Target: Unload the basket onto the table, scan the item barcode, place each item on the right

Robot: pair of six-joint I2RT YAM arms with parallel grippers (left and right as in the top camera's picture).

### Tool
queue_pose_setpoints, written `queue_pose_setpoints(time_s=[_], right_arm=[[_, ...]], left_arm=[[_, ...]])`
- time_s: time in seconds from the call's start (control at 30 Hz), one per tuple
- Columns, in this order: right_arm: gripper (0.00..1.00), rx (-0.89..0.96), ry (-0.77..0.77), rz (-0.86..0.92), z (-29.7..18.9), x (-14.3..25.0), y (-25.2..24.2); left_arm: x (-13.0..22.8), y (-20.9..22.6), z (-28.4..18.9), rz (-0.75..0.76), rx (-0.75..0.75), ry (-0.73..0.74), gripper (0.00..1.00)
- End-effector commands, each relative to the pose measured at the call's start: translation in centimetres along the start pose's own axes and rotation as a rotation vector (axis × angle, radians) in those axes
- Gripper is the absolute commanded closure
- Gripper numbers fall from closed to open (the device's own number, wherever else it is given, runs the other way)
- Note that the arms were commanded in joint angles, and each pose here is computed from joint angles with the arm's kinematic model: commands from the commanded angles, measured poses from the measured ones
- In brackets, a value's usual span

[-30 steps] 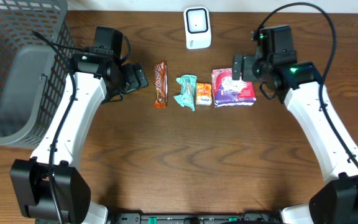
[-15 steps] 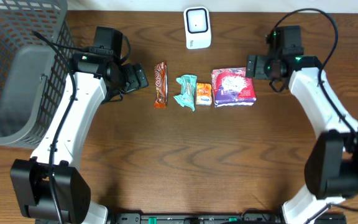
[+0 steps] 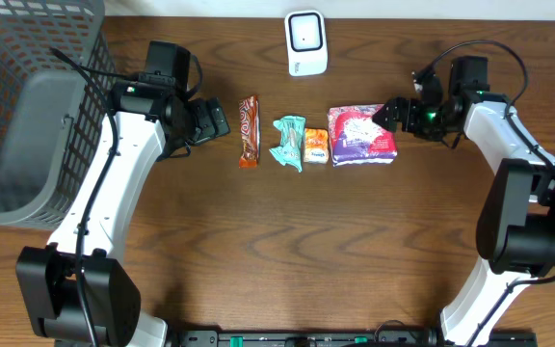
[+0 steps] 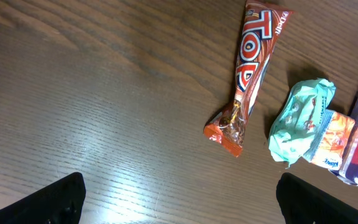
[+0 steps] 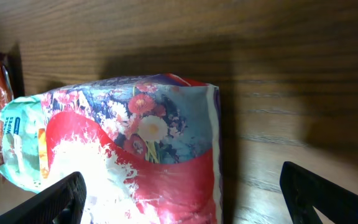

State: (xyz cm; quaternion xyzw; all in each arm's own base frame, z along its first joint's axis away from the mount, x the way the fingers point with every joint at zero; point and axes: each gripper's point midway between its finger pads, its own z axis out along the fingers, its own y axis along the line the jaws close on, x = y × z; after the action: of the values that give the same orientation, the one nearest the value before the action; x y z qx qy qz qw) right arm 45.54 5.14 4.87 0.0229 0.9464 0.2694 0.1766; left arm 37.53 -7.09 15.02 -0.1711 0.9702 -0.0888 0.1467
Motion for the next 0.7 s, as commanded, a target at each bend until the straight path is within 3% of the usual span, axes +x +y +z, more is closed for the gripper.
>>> queue_pose_setpoints(time_s=[0.0, 0.23, 0.37, 0.67], right_arm=[[0.05, -0.053, 0.018, -0.014, 0.7, 0.5, 0.5], [0.07, -0.051, 0.017, -0.009, 0.7, 0.5, 0.3], [0.15, -0.051, 0.038, 0.002, 1.1, 1.1, 0.0], [0.2, -0.076, 0.12, 0.058, 3.4, 3.3, -1.1]], left_arm=[[-0.3, 0.1, -0.2, -0.002, -0.008, -0.012, 0.02], [-0.3, 0.1, -0.2, -0.002, -0.008, -0.012, 0.02], [-0.3, 0.1, -0.2, -0.002, -0.008, -0.011, 0.02], [-0.3, 0.1, -0.2, -0.002, -0.008, -0.012, 0.02]])
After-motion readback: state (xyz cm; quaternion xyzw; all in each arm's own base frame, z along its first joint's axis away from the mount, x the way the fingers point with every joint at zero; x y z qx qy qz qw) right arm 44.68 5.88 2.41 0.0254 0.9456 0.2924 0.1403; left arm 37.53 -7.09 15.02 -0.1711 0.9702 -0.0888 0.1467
